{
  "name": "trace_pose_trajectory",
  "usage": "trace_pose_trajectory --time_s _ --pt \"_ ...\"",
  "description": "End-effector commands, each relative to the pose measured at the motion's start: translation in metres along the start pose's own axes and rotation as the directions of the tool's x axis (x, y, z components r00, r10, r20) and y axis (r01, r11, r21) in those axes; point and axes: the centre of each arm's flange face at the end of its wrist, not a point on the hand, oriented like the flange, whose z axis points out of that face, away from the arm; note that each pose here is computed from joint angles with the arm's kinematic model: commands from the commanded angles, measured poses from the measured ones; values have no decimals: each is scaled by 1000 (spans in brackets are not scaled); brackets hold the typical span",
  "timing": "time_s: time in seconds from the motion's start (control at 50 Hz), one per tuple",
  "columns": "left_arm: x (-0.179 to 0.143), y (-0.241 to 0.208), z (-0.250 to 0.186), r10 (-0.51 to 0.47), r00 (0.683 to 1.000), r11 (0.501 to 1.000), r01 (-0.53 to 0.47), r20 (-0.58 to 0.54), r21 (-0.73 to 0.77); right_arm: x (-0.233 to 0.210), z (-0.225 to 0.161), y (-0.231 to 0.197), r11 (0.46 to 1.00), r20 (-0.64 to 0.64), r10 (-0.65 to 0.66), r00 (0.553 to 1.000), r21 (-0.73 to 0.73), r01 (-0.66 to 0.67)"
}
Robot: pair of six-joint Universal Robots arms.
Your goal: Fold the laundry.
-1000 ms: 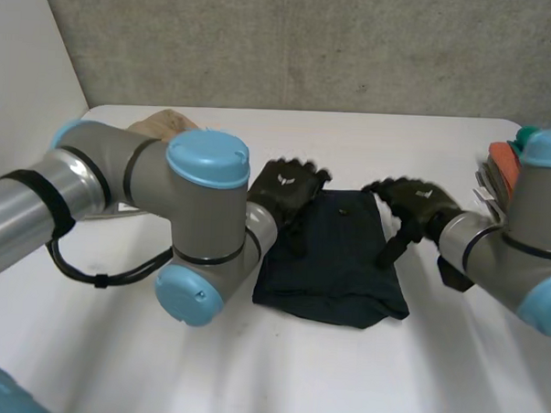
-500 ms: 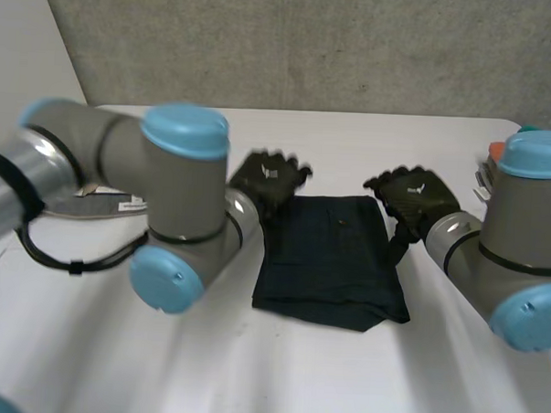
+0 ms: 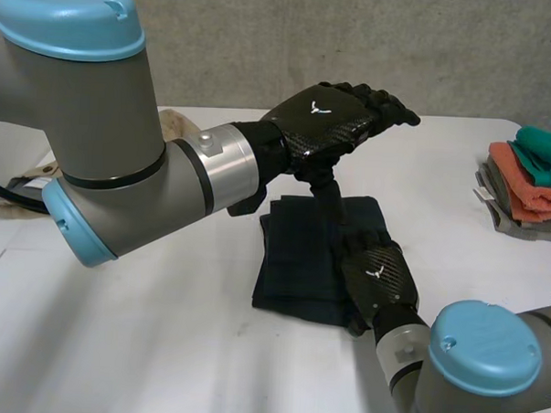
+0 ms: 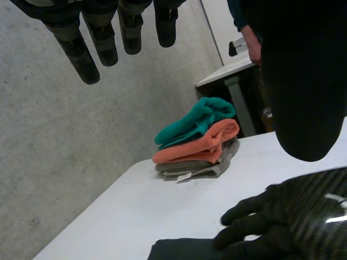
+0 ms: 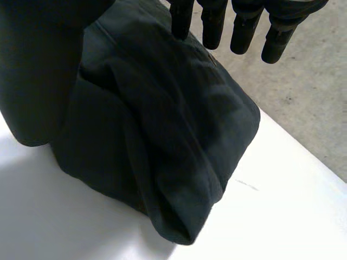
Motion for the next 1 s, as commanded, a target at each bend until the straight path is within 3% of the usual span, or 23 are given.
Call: trace_pose_trajectory --time_s 0.02,0.3,0.42,0.58,0.78,0.82,0.92,1.0 --pt "-1 3 0 -8 1000 1000 8 11 -8 -3 21 7 999 -32 9 999 54 -8" --pt "0 7 0 -10 1000 1000 10 11 -12 -2 57 -11 986 -15 28 999 162 -25" --pt "-1 -6 -3 12 1000 1000 -12 18 24 39 80 -38 963 -53 47 997 267 -31" --pt "-6 -43 -9 70 995 984 -81 73 160 130 97 -111 878 -180 56 982 478 38" --pt "-11 -70 -15 12 994 962 -41 107 270 312 96 -153 795 -316 145 938 601 80" --pt "-11 -68 -15 10 994 963 -38 106 266 341 92 -148 796 -315 159 936 602 67" --pt "-10 -63 -14 2 995 967 -29 104 252 422 94 -83 833 -296 230 927 552 -31" --pt "-9 -53 -13 -11 995 974 -11 98 226 448 99 -34 862 -266 238 934 501 -77"
